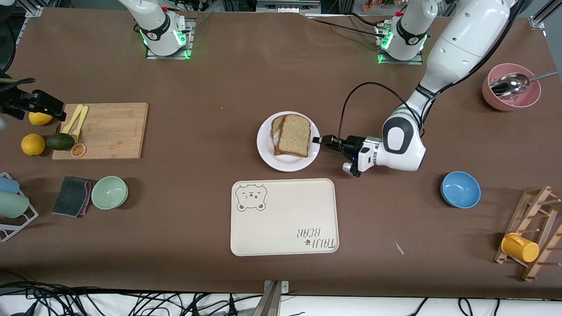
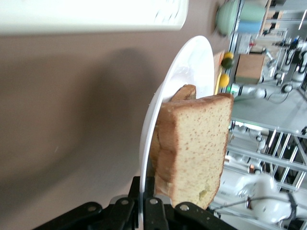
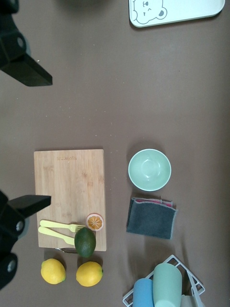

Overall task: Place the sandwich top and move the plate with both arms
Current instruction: 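Slide the plate with the left gripper onto the bear tray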

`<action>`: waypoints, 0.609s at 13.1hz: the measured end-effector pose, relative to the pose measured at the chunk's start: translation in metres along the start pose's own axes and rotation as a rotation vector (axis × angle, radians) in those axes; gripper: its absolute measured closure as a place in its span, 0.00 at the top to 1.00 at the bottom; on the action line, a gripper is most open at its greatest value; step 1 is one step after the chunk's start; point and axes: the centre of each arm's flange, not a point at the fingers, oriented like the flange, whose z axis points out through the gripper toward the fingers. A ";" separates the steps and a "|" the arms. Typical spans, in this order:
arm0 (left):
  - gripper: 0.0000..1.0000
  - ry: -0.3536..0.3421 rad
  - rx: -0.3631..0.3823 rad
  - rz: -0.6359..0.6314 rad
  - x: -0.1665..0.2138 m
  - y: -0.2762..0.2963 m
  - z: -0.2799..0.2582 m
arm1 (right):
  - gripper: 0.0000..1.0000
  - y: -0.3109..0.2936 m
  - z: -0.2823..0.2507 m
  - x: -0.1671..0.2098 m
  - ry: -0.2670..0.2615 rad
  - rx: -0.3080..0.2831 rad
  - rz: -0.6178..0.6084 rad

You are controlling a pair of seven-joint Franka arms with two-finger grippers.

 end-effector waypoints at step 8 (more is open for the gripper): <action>0.04 0.137 -0.051 -0.043 0.081 0.015 -0.048 | 1.00 -0.012 -0.001 0.002 0.014 0.001 -0.021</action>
